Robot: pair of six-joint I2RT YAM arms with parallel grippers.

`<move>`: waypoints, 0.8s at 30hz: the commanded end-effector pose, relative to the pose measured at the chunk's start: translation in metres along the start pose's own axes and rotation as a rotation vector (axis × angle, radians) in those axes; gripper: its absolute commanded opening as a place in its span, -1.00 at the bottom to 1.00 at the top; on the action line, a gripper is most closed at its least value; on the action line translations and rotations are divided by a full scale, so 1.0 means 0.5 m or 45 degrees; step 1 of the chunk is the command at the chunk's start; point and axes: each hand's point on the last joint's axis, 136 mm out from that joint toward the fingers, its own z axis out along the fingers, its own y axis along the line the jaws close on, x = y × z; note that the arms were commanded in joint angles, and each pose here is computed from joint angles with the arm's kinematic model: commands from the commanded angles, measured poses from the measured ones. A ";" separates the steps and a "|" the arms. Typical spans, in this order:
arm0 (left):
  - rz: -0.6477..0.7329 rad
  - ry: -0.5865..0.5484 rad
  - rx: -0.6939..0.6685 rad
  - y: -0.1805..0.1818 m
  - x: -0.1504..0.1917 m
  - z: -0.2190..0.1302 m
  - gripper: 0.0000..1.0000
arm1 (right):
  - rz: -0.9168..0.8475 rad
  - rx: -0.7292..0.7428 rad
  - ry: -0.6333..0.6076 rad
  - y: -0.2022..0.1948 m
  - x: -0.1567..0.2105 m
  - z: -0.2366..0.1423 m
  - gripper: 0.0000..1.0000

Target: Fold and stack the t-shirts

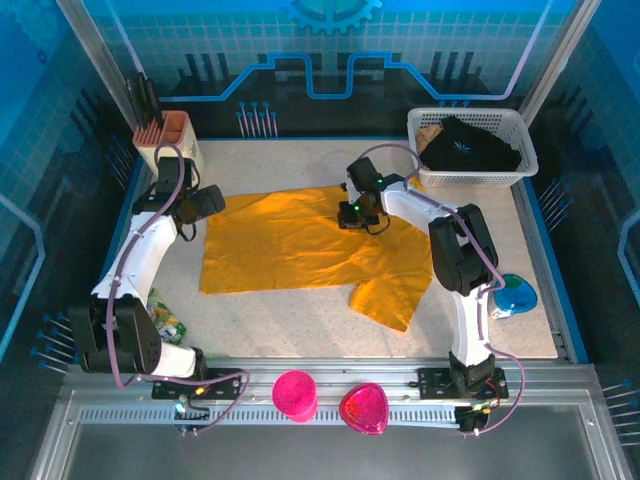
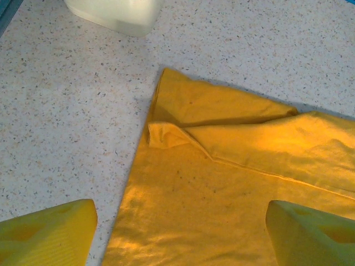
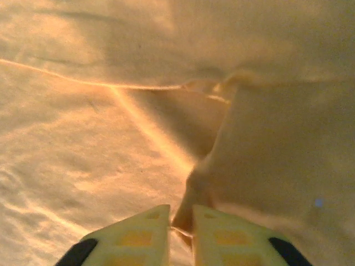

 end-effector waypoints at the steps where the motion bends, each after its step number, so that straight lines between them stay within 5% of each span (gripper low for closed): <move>1: 0.005 0.010 0.041 -0.013 0.004 -0.002 0.64 | 0.097 0.061 -0.007 -0.005 0.015 -0.016 -0.47; 9: -0.137 0.120 -0.063 0.017 0.052 -0.023 0.66 | 0.094 0.064 -0.057 -0.002 0.014 -0.065 -0.40; 18: -0.416 0.590 -0.310 0.097 0.293 -0.020 0.24 | 0.025 0.024 -0.185 -0.033 0.031 -0.181 -0.38; 24: -0.573 0.563 -0.389 0.137 0.358 -0.020 0.24 | 0.025 -0.040 -0.237 -0.071 0.064 -0.238 -0.34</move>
